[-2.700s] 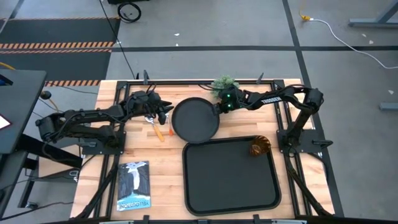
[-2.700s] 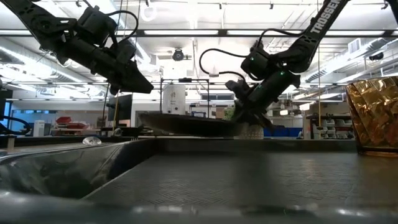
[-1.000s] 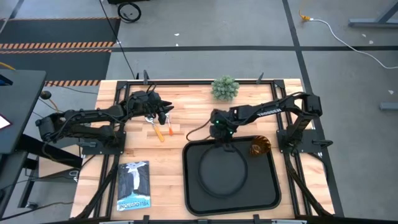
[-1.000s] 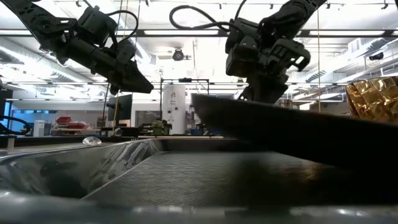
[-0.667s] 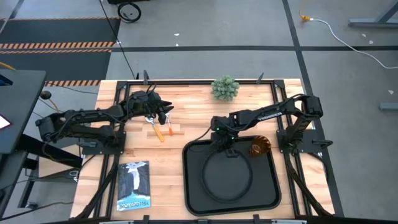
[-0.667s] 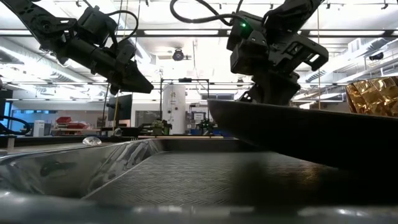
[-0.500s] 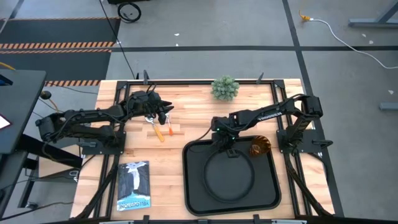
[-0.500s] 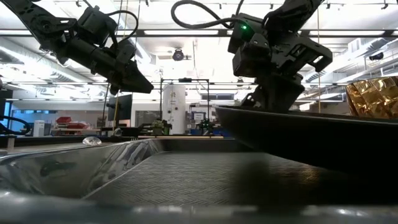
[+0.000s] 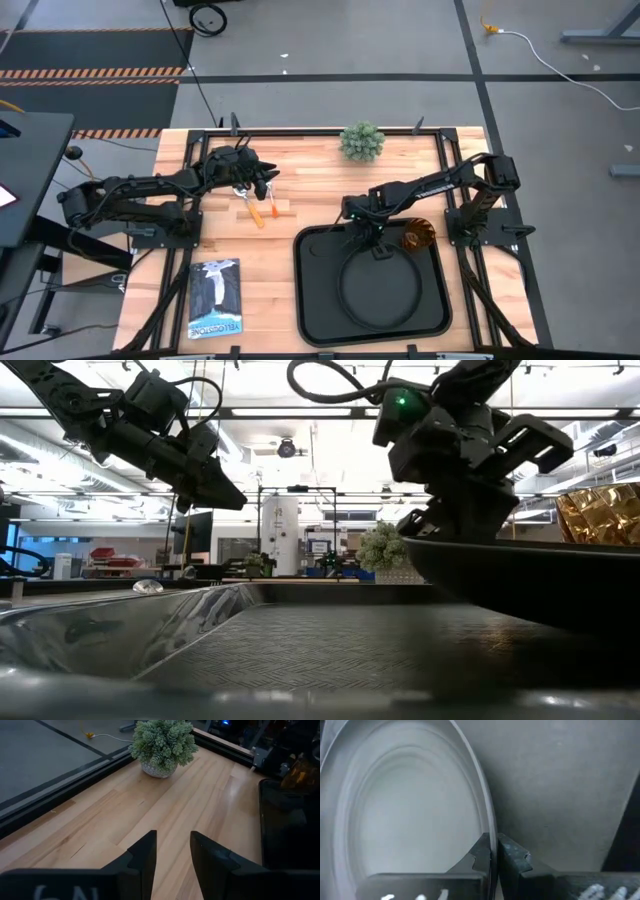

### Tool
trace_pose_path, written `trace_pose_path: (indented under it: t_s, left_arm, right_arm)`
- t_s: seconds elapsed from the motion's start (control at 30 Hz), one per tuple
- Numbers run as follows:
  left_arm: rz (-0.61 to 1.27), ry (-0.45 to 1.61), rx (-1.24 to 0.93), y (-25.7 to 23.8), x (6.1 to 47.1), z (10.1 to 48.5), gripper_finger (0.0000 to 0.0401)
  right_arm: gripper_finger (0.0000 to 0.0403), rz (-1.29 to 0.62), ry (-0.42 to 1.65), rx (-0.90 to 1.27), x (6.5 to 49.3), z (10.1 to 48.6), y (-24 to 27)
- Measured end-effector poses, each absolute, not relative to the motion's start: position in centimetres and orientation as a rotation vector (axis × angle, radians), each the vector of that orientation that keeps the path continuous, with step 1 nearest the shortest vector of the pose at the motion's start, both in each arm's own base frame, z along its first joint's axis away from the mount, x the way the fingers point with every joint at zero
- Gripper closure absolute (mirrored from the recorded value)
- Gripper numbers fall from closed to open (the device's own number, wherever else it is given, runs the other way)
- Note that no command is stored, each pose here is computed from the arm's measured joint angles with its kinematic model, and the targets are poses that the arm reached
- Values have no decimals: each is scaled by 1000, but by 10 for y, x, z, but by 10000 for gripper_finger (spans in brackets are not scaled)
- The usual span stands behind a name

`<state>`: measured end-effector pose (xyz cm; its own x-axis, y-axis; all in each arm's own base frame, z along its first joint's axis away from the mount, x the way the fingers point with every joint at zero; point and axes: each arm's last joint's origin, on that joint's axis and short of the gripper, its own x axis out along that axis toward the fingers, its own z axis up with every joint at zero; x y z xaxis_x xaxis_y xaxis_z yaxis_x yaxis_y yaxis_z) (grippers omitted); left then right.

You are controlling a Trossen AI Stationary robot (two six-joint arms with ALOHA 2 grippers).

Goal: Pick and place plate/cup/fork/spoon on tray
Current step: Put the black plate on the black tray, then adjust the black tray

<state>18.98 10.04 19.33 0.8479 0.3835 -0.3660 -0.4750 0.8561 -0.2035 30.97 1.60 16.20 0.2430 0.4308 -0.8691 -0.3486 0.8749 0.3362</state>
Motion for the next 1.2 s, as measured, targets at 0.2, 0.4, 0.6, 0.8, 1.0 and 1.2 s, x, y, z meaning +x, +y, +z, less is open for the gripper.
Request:
trace_pose_path:
  t_s: [0.2,0.4,0.6,0.8,1.0,1.2]
  left_arm:
    - [460,320,-299,100,190,193,275]
    - [461,319,-303,100,190,193,275]
    - [461,319,-302,100,190,193,275]
    - [408,322,-310,99,190,193,275]
    - [331,325,-322,97,191,193,275]
    - [320,326,-324,97,191,193,275]
  right_arm:
    - [378,580,1215,30,308,162,23]
    - [376,600,1243,16,305,161,26]
    - [337,601,1252,2,304,161,28]
    - [292,579,1264,21,304,160,29]
    - [280,481,1255,16,314,175,24]
    - [280,332,1165,-57,328,183,21]
